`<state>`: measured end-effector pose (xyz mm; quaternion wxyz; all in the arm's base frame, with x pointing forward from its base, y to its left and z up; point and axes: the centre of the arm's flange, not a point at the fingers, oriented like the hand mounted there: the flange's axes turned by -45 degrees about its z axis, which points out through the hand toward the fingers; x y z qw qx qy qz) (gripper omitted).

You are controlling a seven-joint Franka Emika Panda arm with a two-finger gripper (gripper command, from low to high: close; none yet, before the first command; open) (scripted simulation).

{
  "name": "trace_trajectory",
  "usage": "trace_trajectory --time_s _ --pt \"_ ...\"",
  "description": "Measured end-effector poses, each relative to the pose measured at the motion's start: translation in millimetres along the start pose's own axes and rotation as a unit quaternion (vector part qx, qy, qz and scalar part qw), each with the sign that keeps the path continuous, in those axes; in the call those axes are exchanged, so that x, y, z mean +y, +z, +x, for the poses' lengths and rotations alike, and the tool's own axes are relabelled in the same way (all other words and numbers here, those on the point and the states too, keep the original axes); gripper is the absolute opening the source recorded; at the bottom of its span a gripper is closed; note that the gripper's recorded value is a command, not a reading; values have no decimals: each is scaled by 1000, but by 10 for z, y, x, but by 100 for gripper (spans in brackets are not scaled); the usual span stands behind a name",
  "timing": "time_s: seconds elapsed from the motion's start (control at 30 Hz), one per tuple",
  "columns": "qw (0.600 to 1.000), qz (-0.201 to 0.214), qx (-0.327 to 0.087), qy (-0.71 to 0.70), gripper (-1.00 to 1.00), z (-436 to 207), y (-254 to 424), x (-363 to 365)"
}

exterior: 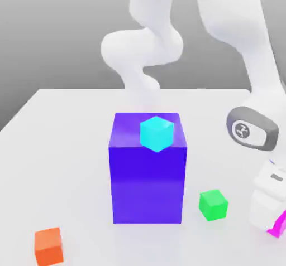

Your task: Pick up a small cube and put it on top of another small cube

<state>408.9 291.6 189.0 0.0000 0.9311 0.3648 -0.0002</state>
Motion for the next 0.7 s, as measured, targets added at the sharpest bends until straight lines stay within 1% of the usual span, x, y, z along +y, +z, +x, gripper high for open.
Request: trace_trajectory --time_s 0.37,0.43,0.6,0.63,0.7 --pt "998 0 -2 -69 -100 -1135 -520 382" --pt "997 0 -1 -75 -100 -1243 -452 406" --pt "997 -1 0 -77 -100 -1276 9 413" --pt "997 -1 0 -78 100 -1281 78 405" --pt "997 -1 0 -78 100 -1281 78 405"
